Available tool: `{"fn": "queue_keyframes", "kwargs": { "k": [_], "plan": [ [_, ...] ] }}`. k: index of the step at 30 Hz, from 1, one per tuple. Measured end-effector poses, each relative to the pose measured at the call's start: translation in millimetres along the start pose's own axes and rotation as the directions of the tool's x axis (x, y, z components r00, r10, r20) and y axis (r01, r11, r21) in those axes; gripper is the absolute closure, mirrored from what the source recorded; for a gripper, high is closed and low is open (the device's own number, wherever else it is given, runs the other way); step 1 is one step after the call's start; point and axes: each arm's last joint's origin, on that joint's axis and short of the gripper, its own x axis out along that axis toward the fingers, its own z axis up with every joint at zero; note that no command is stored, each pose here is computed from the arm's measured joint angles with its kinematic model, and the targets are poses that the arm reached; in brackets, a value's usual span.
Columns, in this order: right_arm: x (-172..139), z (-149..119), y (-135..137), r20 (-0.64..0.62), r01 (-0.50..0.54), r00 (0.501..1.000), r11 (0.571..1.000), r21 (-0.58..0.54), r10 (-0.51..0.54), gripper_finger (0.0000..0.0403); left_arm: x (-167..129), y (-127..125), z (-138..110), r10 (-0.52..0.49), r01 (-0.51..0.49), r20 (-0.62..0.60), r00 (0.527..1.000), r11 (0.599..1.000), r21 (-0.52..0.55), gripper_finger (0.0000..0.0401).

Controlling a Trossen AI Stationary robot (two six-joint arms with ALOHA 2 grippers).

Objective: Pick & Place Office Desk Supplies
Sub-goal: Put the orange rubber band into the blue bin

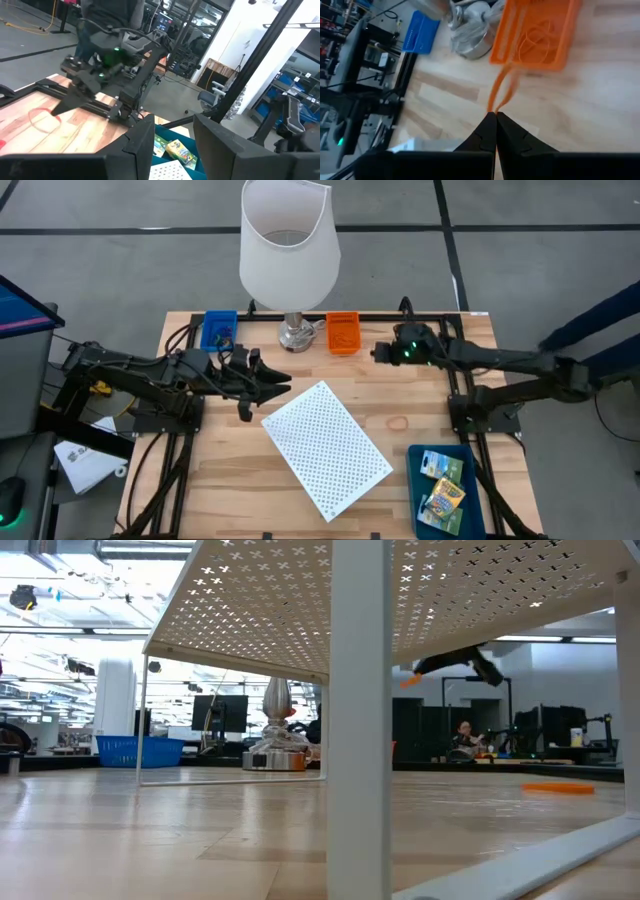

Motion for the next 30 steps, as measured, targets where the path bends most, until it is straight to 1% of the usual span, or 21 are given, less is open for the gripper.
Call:
{"fn": "queue_keyframes", "kwargs": {
  "k": [3,6,10,13,15,16,18,21,27,30],
  "plan": [
    [13,21,4,0.019,0.018,1.0,0.999,-0.037,-0.017,0.0403,0,0,2,0.003,-0.002,0.023,1.0,1.0,-0.006,0.027],
    [32,48,9,0.03,0.048,0.998,0.996,-0.07,-0.046,0.0403,0,-1,4,0.018,-0.017,0.052,0.998,1.0,-0.009,0.027],
    [68,82,6,-0.001,0.078,0.997,0.995,-0.067,-0.078,0.0403,0,-1,6,0.036,-0.035,0.082,0.996,0.999,-0.016,0.027],
    [94,99,-1,-0.052,0.12,0.991,0.99,-0.073,-0.123,0.0403,0,-1,7,0.045,-0.043,0.095,0.994,0.999,-0.019,0.027],
    [107,104,-7,-0.091,0.163,0.981,0.983,-0.083,-0.17,0.0403,0,0,7,0.058,-0.056,0.102,0.993,0.998,-0.02,0.027],
    [113,105,-8,-0.106,0.165,0.979,0.982,-0.088,-0.174,0.0403,0,0,8,0.058,-0.056,0.108,0.992,0.998,-0.022,0.027],
    [120,109,-7,-0.123,0.139,0.981,0.985,-0.099,-0.15,0.0403,-1,-1,9,0.058,-0.055,0.118,0.991,0.998,-0.024,0.027],
    [126,112,-9,-0.127,0.136,0.981,0.986,-0.097,-0.148,0.0403,0,0,9,0.067,-0.064,0.119,0.991,0.998,-0.024,0.027],
    [122,115,-10,-0.12,0.139,0.981,0.983,-0.116,-0.153,0.0402,0,0,9,0.07,-0.067,0.121,0.99,0.997,-0.024,0.027],
    [118,119,-8,-0.098,0.124,0.986,0.983,-0.134,-0.138,0.0386,0,0,9,0.07,-0.068,0.121,0.99,0.997,-0.024,0.027]
  ]
}}
